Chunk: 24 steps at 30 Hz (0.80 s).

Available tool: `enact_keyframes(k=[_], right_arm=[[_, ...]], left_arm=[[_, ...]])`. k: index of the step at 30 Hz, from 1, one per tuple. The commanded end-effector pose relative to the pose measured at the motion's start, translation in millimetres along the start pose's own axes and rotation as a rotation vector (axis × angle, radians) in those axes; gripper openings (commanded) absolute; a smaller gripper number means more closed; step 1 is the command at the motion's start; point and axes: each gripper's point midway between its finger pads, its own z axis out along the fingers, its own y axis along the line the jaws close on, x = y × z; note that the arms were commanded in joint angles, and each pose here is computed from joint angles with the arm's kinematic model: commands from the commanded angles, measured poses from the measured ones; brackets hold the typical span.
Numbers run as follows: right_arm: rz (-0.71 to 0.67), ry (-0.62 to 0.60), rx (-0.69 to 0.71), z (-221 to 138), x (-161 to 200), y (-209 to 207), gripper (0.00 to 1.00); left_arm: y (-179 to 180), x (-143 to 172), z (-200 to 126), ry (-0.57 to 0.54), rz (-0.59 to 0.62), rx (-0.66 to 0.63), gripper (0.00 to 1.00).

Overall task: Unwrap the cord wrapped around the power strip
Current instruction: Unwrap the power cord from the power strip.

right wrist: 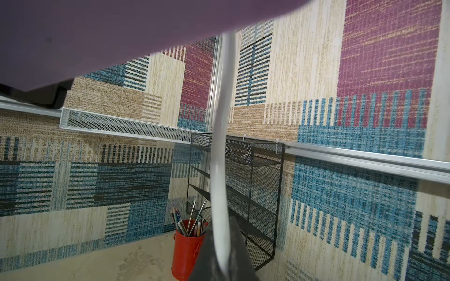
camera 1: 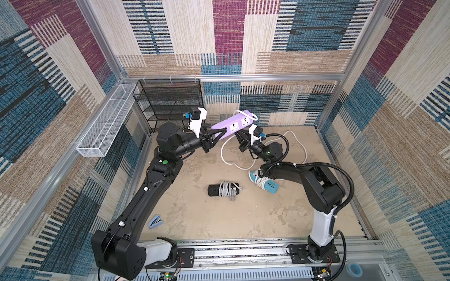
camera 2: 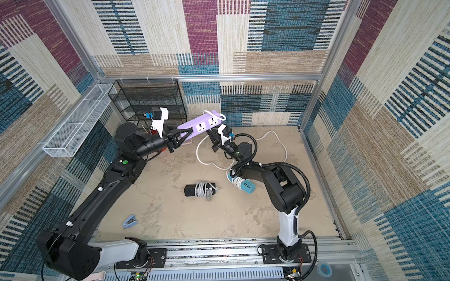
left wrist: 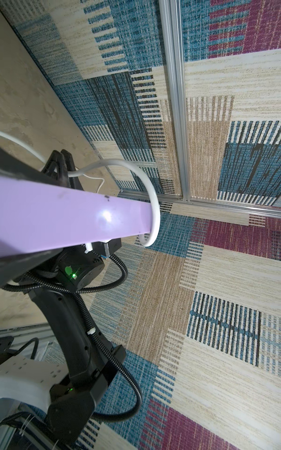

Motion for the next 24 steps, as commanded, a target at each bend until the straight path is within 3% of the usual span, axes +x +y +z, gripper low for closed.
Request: enact_keyframes(k=[1,7,14,24], right_arm=[[-0.003,0.007,0.053,-7,-6,-11,0.00],[-0.048,0.038,0.108,-4,-25,-49,0.00],[-0.156,0.010,0.138,14,-78,-84,0.00],[-0.206,0.080,0.345,-67,-100,-116,0.00]], left_arm=[[-5,-14,-2,-0.047,0.049,0.012,0.00],[-6,-11,1,-0.037,0.035,0.033,0.00],[-1,-3,5,-0.019,0.023,0.029,0.00],[18,-3,-3,-0.015,0.073,-0.104,0.00]])
